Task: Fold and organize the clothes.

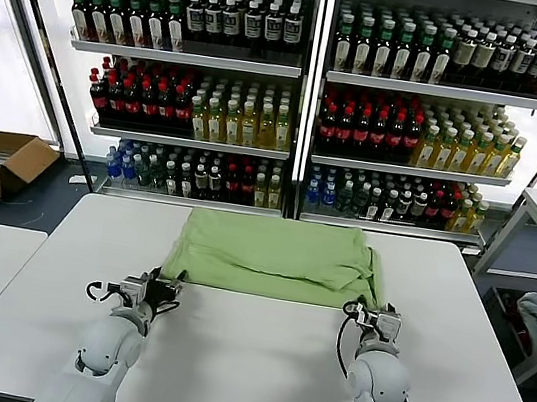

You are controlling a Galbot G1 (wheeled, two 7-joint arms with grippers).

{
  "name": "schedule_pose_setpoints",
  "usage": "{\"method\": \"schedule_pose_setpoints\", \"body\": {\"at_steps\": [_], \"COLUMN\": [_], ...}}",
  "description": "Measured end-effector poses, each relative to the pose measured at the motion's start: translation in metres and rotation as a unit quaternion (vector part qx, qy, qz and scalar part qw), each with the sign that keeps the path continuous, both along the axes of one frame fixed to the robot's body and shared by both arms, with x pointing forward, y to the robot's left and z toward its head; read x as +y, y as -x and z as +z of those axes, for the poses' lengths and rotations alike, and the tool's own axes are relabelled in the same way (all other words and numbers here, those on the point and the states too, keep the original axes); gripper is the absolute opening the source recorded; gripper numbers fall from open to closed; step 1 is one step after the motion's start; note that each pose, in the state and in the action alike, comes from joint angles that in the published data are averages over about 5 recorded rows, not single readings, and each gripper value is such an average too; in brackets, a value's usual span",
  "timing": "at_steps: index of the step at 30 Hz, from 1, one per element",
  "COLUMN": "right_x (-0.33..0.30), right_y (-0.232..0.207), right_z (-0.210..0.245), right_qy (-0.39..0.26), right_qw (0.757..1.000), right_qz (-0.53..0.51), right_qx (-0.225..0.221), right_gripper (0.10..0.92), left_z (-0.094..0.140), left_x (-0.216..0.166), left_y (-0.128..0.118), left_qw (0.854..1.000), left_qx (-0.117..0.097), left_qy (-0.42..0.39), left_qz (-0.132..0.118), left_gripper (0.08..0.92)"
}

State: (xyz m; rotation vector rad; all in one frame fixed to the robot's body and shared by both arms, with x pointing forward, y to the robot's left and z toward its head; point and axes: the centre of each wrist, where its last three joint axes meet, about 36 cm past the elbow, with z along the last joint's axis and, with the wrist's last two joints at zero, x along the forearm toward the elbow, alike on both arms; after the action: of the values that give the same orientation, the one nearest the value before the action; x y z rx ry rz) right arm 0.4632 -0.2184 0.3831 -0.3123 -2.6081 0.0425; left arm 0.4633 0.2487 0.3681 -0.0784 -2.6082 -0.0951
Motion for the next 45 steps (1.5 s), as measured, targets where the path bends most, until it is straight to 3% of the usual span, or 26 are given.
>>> {"method": "schedule_pose_setpoints", "body": {"at_steps": [10, 13, 24, 35, 39, 45], "right_x": [0.003, 0.004, 0.012, 0.006, 0.006, 0.008], "right_y": [0.012, 0.017, 0.055, 0.137, 0.165, 0.194], "right_z": [-0.003, -0.001, 0.017, 0.029, 0.03, 0.03], "right_qy": [0.0, 0.0, 0.005, 0.017, 0.026, 0.034], "right_qw": [1.0, 1.0, 1.0, 1.0, 0.999, 0.999], "right_qz": [0.003, 0.004, 0.008, -0.003, -0.005, -0.008], "right_qx": [0.005, 0.004, -0.015, 0.001, 0.017, 0.04], "right_gripper": [0.169, 0.128, 0.125, 0.125, 0.125, 0.17], "left_z": [0.0, 0.002, 0.018, 0.046, 0.053, 0.048], "left_x": [-0.002, 0.0, -0.003, -0.012, -0.011, -0.016], "left_y": [0.007, 0.01, 0.041, 0.128, 0.161, 0.197], "left_qw": [1.0, 1.0, 1.0, 0.999, 0.999, 1.0], "left_qx": [0.004, 0.002, -0.02, -0.042, -0.035, -0.007], "left_qy": [-0.006, -0.006, -0.005, -0.012, -0.017, -0.019], "left_qz": [-0.007, -0.007, -0.002, -0.009, -0.013, -0.019], "left_gripper": [0.151, 0.097, 0.087, 0.087, 0.087, 0.087]}}
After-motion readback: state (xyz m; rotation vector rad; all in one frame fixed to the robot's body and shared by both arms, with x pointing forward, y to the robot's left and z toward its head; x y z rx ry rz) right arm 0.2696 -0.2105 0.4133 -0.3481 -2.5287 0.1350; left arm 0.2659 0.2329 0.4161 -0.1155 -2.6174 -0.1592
